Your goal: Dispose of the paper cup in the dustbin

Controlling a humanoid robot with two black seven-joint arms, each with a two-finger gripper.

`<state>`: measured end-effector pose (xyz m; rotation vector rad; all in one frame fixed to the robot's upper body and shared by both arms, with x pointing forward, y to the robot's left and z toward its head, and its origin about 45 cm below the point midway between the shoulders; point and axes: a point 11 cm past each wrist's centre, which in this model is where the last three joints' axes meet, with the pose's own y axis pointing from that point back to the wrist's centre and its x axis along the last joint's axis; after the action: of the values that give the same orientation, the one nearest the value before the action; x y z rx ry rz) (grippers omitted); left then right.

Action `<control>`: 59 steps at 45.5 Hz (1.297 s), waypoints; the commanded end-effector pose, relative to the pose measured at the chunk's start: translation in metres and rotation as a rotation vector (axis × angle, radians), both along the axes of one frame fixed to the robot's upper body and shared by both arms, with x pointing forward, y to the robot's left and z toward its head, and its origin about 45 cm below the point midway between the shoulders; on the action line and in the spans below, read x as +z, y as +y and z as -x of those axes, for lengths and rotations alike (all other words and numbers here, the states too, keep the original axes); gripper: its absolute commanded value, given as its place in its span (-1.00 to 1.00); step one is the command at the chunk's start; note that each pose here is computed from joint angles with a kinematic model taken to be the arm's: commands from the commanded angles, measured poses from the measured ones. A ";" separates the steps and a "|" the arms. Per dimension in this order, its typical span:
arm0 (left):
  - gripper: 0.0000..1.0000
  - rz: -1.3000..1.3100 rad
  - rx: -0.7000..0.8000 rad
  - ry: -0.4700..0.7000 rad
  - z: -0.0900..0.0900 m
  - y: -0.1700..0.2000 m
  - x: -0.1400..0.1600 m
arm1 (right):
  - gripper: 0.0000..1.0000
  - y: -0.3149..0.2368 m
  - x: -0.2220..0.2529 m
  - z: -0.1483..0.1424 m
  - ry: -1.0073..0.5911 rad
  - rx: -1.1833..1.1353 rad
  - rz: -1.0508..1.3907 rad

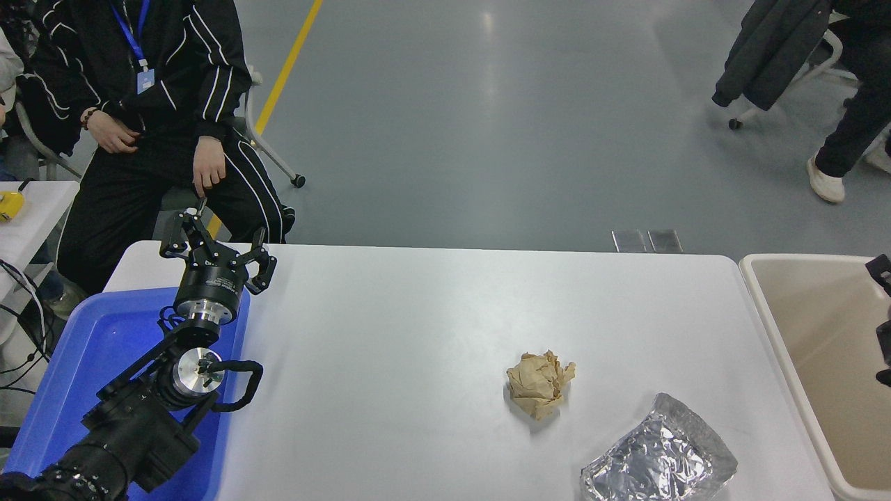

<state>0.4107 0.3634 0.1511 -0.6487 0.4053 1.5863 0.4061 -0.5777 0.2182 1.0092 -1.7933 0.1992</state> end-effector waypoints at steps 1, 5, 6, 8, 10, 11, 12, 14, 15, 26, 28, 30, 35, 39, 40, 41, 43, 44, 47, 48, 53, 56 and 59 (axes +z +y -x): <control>1.00 0.000 0.000 0.000 0.000 0.000 0.000 | 0.98 0.013 0.065 -0.041 -0.250 0.021 -0.172; 1.00 0.000 0.000 0.002 0.001 0.000 -0.001 | 0.98 0.029 0.082 -0.056 -0.384 0.079 -0.254; 1.00 0.000 0.000 0.000 0.000 0.000 0.000 | 0.98 0.032 0.085 -0.059 -0.415 0.097 -0.267; 1.00 0.000 0.000 0.000 0.000 0.000 0.000 | 0.99 0.039 0.093 -0.064 -0.464 0.135 -0.280; 1.00 0.000 0.000 0.000 0.000 0.000 0.000 | 0.99 0.044 0.100 -0.069 -0.500 0.166 -0.291; 1.00 0.000 0.000 0.000 0.000 0.000 0.000 | 0.99 0.046 0.103 -0.070 -0.516 0.175 -0.296; 1.00 0.000 0.000 0.000 0.000 0.000 0.000 | 0.99 0.048 0.104 -0.072 -0.525 0.187 -0.304; 1.00 0.000 0.000 0.000 0.000 0.000 0.000 | 0.99 0.055 0.106 -0.075 -0.549 0.209 -0.326; 1.00 0.000 0.000 0.002 0.001 0.000 -0.001 | 0.99 0.059 0.107 -0.077 -0.563 0.219 -0.343; 1.00 0.000 0.000 0.002 0.001 0.000 -0.001 | 0.99 0.103 0.136 -0.094 -0.785 0.320 -0.619; 1.00 0.000 0.000 0.000 0.000 0.000 0.000 | 0.99 0.114 0.144 -0.096 -0.821 0.348 -0.677; 1.00 0.000 0.000 0.002 0.001 0.000 -0.001 | 0.99 0.123 0.150 -0.095 -0.857 0.371 -0.736; 1.00 -0.001 0.001 0.000 0.000 0.001 0.000 | 0.99 0.147 0.162 -0.094 -0.924 0.438 -0.858; 1.00 0.000 0.000 0.002 0.001 0.000 -0.001 | 0.99 0.156 0.163 -0.090 -0.949 0.480 -0.941; 1.00 0.000 0.000 0.002 0.001 0.000 -0.001 | 0.99 0.156 0.159 -0.089 -0.949 0.484 -0.959; 1.00 0.000 0.000 0.000 0.000 0.000 0.000 | 0.99 0.156 0.156 -0.088 -0.949 0.485 -0.973; 1.00 0.000 0.000 0.002 0.001 0.000 -0.001 | 0.99 0.156 0.148 -0.086 -0.946 0.485 -1.000; 1.00 0.000 0.000 0.002 0.001 0.000 -0.001 | 0.99 0.156 0.142 -0.084 -0.943 0.480 -1.009; 1.00 0.000 0.000 0.000 0.000 0.000 0.000 | 0.99 0.159 0.115 -0.079 -0.920 0.462 -1.034; 1.00 0.000 0.000 0.002 0.001 0.000 -0.001 | 0.99 0.160 0.106 -0.077 -0.915 0.455 -1.037; 1.00 0.000 0.000 0.000 0.000 0.000 0.000 | 0.99 0.157 0.068 -0.060 -0.923 0.431 -1.033; 1.00 0.000 0.000 0.002 0.001 0.000 -0.001 | 0.99 0.160 0.048 -0.052 -0.930 0.427 -1.031; 1.00 0.000 0.000 0.000 0.000 0.000 0.000 | 0.99 0.166 0.028 -0.044 -0.921 0.416 -1.043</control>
<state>0.4105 0.3636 0.1508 -0.6481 0.4056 1.5870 0.4779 -0.4216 0.3050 2.2867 -2.5115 -0.0007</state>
